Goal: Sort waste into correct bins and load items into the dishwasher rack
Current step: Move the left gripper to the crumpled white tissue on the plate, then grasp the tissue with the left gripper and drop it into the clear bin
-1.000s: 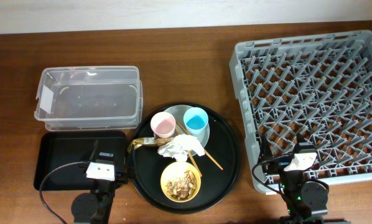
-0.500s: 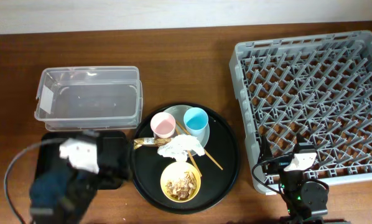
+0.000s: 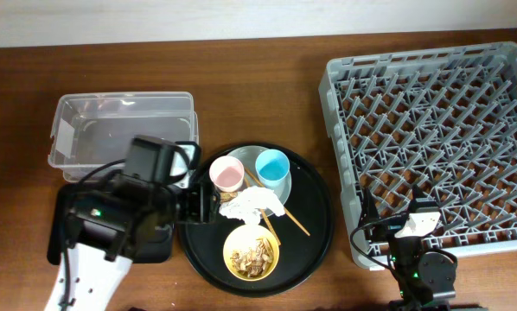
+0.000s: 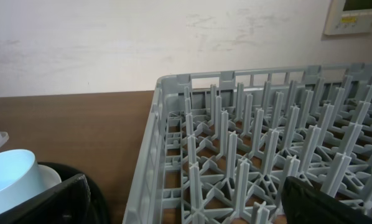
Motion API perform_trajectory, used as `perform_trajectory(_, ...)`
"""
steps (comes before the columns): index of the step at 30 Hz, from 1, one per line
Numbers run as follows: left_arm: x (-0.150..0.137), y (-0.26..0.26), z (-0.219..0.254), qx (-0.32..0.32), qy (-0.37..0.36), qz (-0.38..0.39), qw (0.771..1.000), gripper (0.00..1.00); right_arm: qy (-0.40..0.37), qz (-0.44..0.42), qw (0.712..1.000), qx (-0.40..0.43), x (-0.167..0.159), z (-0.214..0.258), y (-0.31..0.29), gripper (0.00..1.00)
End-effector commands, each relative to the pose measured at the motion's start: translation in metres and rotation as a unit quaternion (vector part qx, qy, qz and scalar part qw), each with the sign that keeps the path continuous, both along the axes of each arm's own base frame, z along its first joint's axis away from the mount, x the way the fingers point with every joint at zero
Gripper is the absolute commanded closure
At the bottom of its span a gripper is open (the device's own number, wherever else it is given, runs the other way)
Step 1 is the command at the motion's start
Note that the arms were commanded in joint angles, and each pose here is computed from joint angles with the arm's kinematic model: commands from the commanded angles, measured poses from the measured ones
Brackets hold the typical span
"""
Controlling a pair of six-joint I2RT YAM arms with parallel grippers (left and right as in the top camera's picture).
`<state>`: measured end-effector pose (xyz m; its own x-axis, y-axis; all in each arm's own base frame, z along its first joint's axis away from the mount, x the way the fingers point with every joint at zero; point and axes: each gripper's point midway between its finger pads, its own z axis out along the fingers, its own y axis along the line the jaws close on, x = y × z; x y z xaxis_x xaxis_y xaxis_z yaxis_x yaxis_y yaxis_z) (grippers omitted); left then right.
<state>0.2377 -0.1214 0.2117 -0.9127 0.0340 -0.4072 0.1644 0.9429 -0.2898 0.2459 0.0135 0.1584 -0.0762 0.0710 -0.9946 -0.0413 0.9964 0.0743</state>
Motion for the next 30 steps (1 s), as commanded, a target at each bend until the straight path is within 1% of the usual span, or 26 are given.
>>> perform_trajectory(1,0.006,-0.011,0.002,0.047,-0.037,0.051,0.997,0.31,0.003,-0.004,1.0,0.003,0.0,-0.003,-0.001,0.01)
perform_trajectory(2,0.005,-0.025,-0.001,0.047,-0.036,0.031,0.998,0.31,0.003,-0.004,1.0,0.003,0.0,-0.003,-0.001,0.01)
perform_trajectory(3,0.005,-0.042,-0.016,0.056,-0.023,0.008,0.998,0.24,0.003,-0.004,1.0,0.003,0.0,-0.003,-0.001,0.01)
perform_trajectory(4,0.007,-0.044,-0.03,0.065,-0.004,0.026,0.998,0.19,0.003,-0.004,1.0,0.003,0.0,-0.003,-0.001,0.01)
perform_trajectory(7,0.014,-0.055,-0.087,0.116,0.065,0.019,0.991,0.16,0.003,-0.004,1.0,0.003,0.0,-0.003,-0.001,0.01)
perform_trajectory(9,0.018,-0.057,-0.116,0.142,0.098,0.017,0.985,0.14,0.003,-0.004,1.0,0.003,0.0,-0.003,-0.001,0.01)
perform_trajectory(11,0.021,-0.067,-0.14,0.143,0.121,0.009,0.982,0.14,0.003,-0.004,1.0,0.003,0.0,-0.003,-0.001,0.01)
perform_trajectory(13,0.024,-0.08,-0.153,0.137,0.124,-0.001,0.983,0.14,0.003,-0.004,1.0,0.003,0.0,-0.003,-0.001,0.01)
perform_trajectory(15,0.025,-0.095,-0.155,0.127,0.107,-0.016,0.986,0.13,0.003,-0.004,1.0,0.003,0.0,-0.003,-0.001,0.01)
perform_trajectory(17,0.024,-0.103,-0.16,0.113,0.099,-0.008,0.989,0.13,0.003,-0.004,1.0,0.003,0.0,-0.003,-0.001,0.01)
perform_trajectory(19,0.019,-0.1,-0.175,0.11,0.102,0.003,0.989,0.13,0.003,-0.004,1.0,0.003,0.0,-0.003,-0.001,0.01)
perform_trajectory(21,0.022,-0.102,-0.178,0.102,0.093,0.003,0.99,0.13,0.003,-0.004,1.0,0.003,0.0,-0.003,-0.001,0.01)
perform_trajectory(22,0.024,-0.104,-0.178,0.098,0.089,0.003,0.991,0.21,0.003,-0.004,1.0,0.003,0.0,-0.003,-0.001,0.01)
perform_trajectory(23,0.025,-0.105,-0.177,0.097,0.087,0.003,0.991,0.33,0.003,-0.004,1.0,0.003,0.0,-0.003,-0.001,0.01)
perform_trajectory(25,0.027,-0.107,-0.173,0.092,0.082,0.003,0.992,0.53,0.003,-0.004,1.0,0.003,0.0,-0.003,-0.001,0.01)
perform_trajectory(27,0.031,-0.11,-0.154,0.074,0.06,0.004,0.995,0.92,0.003,-0.004,1.0,0.003,0.0,-0.003,-0.001,0.01)
perform_trajectory(28,0.032,-0.11,-0.147,0.068,0.052,0.005,0.996,1.0,0.003,-0.004,1.0,0.003,0.0,-0.003,-0.001,0.01)
perform_trajectory(30,0.034,-0.111,-0.126,0.049,0.03,0.004,0.998,1.0,0.003,-0.004,1.0,0.003,0.0,-0.003,-0.001,0.01)
